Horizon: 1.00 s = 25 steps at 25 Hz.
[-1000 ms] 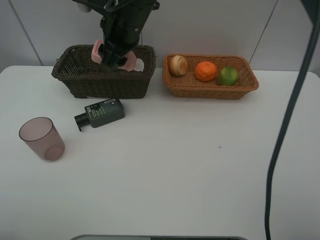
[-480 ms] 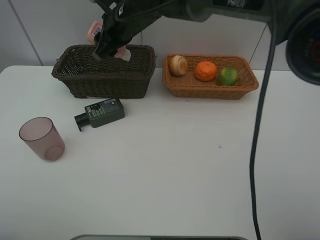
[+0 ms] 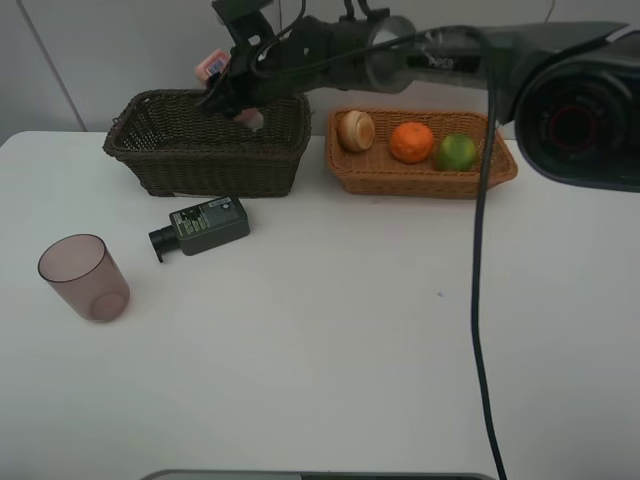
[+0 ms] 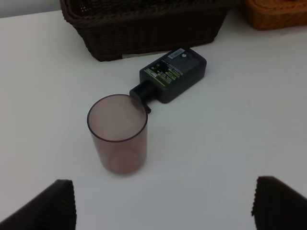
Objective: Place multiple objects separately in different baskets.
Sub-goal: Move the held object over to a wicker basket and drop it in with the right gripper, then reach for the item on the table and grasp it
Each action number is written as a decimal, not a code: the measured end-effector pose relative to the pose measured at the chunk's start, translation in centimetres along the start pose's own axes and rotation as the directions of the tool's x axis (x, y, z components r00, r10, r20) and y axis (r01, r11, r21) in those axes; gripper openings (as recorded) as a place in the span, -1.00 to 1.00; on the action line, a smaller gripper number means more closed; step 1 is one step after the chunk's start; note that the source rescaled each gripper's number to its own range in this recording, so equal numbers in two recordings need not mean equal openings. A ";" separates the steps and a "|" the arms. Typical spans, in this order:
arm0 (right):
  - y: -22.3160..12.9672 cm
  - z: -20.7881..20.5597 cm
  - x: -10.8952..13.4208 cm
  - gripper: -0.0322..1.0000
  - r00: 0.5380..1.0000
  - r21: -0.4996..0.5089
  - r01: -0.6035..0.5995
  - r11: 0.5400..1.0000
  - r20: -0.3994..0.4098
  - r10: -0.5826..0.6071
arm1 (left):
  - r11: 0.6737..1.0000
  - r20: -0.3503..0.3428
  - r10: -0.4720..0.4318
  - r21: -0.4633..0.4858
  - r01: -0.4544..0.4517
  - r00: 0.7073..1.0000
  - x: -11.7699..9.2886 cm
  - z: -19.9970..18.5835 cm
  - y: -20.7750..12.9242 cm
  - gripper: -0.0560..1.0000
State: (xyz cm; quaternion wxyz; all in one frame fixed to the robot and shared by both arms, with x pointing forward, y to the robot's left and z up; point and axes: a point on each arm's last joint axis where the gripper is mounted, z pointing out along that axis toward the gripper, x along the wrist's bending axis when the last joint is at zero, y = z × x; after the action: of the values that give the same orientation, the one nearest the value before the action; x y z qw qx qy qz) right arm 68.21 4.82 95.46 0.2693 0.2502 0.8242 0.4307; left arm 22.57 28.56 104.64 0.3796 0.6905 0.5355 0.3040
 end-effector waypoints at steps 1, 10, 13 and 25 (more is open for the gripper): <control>-0.4 0.2 -0.2 -0.93 1.000 0.001 -0.018 1.000 0.004 0.018 | 1.000 0.000 0.000 0.000 0.000 1.000 0.0 0.0 0.0 0.98; -1.9 1.1 -0.7 -0.94 0.996 0.016 -0.092 0.996 0.009 0.092 | 1.000 0.000 0.000 0.000 0.000 1.000 0.0 0.0 0.0 0.98; -2.0 1.1 -0.8 -0.68 0.996 0.016 -0.093 0.996 0.011 0.093 | 1.000 0.000 0.000 0.000 0.000 1.000 0.0 0.0 0.0 0.98; 0.1 -0.8 -1.4 0.52 0.995 0.029 -0.095 0.995 -0.017 0.095 | 1.000 0.000 0.000 0.000 0.000 1.000 0.0 0.0 0.0 0.98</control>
State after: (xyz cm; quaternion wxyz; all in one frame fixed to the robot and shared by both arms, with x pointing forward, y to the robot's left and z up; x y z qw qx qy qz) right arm 68.68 3.48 96.24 0.2375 0.2890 0.8197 0.4337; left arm 22.57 28.56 104.64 0.3796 0.6905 0.5355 0.3040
